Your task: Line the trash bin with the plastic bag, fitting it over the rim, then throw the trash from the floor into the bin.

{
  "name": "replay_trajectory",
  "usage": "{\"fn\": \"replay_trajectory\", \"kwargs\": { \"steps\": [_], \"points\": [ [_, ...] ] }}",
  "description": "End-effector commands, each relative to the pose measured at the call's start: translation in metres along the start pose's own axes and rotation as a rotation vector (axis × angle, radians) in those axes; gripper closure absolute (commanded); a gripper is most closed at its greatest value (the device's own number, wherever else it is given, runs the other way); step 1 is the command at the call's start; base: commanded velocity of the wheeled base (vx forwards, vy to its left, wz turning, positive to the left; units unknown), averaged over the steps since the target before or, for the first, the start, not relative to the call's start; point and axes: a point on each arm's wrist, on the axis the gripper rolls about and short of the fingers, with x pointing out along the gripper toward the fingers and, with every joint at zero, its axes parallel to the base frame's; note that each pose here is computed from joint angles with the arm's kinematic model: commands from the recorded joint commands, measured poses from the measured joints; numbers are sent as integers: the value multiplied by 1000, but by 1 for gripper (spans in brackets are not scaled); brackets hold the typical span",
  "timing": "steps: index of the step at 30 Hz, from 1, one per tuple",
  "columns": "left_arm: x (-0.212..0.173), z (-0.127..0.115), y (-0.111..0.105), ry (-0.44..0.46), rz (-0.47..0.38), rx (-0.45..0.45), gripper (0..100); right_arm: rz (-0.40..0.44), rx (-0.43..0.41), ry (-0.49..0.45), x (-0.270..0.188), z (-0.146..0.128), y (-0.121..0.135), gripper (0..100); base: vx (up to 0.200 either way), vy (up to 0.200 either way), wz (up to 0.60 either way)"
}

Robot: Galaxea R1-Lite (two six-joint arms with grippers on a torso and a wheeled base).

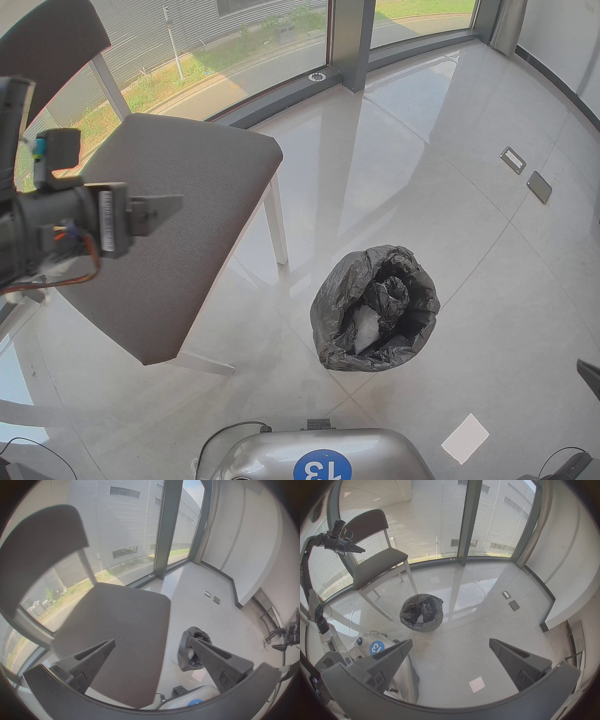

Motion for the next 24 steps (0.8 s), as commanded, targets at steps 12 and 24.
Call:
{"fn": "replay_trajectory", "kwargs": {
  "steps": [12, 24],
  "points": [
    [-254, -115, 81, -57, 700, 71, 0, 4, 112, -265, -87, -102, 21, 0, 0, 0, 0],
    [-291, -206, 43, -69, 851, 35, 0, 29, 116, -263, -69, -107, 23, 0, 0, 0, 0]
  ]
}}
